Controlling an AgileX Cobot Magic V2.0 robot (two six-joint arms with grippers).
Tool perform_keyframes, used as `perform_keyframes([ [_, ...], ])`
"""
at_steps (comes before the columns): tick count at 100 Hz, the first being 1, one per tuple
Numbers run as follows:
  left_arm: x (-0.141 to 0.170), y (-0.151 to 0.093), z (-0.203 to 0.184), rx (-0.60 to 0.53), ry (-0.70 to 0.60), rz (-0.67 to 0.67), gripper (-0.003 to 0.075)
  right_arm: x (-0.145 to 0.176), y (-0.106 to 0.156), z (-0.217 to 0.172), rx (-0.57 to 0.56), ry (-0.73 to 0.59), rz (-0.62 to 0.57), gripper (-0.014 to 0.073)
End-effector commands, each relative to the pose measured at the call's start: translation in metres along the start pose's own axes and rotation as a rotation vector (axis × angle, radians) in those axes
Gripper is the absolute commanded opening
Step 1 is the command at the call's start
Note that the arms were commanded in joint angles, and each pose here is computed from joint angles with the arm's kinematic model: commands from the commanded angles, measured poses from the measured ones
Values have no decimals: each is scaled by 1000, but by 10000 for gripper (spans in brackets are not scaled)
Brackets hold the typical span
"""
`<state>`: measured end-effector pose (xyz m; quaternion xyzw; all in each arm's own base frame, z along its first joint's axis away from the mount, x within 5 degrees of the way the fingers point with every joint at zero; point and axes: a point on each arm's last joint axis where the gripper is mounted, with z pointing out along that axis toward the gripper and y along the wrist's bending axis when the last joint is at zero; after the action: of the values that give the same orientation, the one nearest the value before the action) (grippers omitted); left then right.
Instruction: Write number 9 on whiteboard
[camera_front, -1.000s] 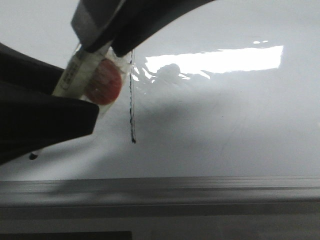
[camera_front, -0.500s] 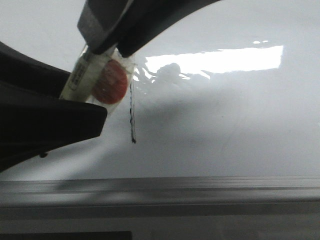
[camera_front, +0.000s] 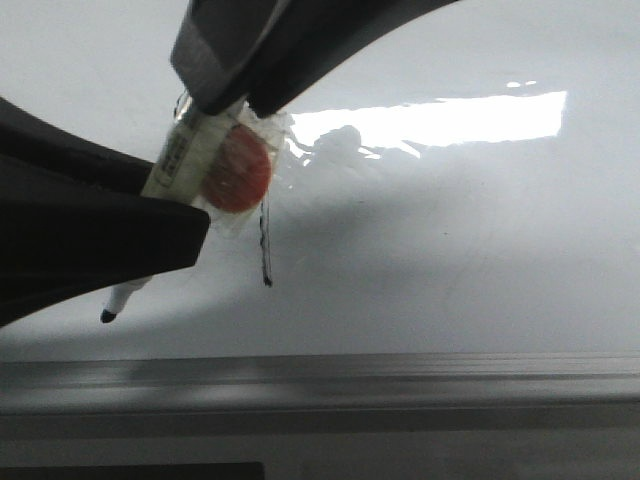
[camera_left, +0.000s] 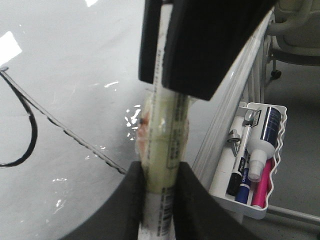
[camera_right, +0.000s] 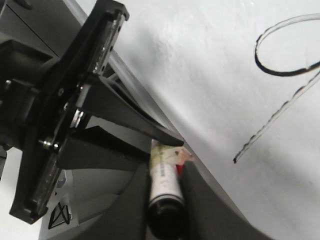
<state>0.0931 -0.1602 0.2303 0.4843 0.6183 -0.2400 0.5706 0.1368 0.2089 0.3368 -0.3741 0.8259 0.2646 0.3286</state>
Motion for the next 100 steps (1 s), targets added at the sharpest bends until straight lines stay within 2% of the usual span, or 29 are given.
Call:
perform_keyframes([
  [1, -18, 4, 1, -28, -113, -39, -20, -15, 2, -13, -4, -103, -6, 128],
  [8, -18, 6, 1, -48, -109, -85, -20, -16, 2, -13, -4, -120, -6, 326],
  [9, -18, 7, 1, -55, -108, -101, -20, -17, 2, -13, -4, -122, -6, 326],
  [14, -18, 10, -1, -87, -108, -172, -20, -18, 2, -13, -4, -138, -6, 444],
  [19, -17, 15, -3, -129, -106, -270, -20, -19, 2, -13, -4, -147, -6, 492],
  [30, -14, 26, -11, -250, -104, -573, -20, -18, 2, -13, -4, -143, -6, 482],
  [39, -7, 33, -16, -346, -70, -737, -21, -18, 2, -13, -4, -141, -6, 468],
  [46, -3, 36, -18, -399, -36, -764, -20, -18, 2, -13, -4, -141, -6, 468],
  [66, 3, 37, -19, -437, -1, -864, -20, -18, 2, -13, -4, -143, -6, 468],
  [100, 3, 36, -19, -430, 6, -868, -19, -18, 2, -13, -4, -141, -6, 468],
])
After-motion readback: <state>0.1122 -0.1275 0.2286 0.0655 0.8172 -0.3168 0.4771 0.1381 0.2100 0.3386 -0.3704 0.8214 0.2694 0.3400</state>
